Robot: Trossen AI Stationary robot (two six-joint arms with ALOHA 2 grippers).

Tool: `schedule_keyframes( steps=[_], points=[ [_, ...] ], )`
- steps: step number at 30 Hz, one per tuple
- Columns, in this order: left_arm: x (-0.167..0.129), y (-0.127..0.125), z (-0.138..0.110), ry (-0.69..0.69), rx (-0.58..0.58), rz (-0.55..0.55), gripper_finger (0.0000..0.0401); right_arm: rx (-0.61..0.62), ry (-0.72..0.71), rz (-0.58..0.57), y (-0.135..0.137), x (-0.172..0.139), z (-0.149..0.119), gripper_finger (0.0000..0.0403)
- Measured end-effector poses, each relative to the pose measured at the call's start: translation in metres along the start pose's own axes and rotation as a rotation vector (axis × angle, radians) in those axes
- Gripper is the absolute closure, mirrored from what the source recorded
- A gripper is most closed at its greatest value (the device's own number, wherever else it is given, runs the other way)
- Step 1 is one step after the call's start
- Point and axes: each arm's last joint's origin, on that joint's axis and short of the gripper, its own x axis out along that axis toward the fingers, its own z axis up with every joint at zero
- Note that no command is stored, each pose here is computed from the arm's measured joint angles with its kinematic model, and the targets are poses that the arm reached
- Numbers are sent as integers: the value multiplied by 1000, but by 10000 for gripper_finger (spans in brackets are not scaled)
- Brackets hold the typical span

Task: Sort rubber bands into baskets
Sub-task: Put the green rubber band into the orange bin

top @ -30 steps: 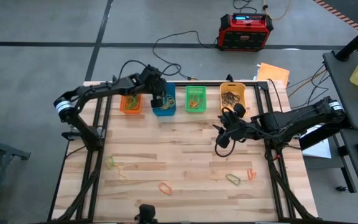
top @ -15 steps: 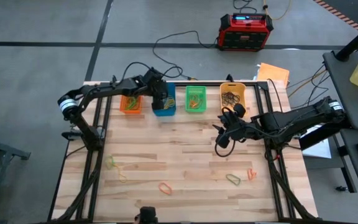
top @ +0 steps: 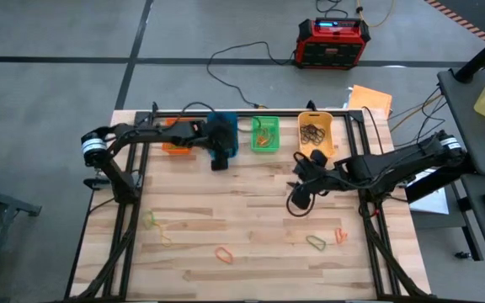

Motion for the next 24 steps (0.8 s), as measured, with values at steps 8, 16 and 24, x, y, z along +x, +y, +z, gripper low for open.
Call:
schedule_keyframes(
  steps=[8,16,24],
  points=[
    [-7,-56,21,-35,84,-53,238,60,312,171,20,25,-21,206],
    [-30,-97,32,-82,144,-28,246,89,719,115,48,30,-69,207],
    [-71,-120,37,-218,123,-65,246,68,823,57,76,15,-103,207]
  ],
)
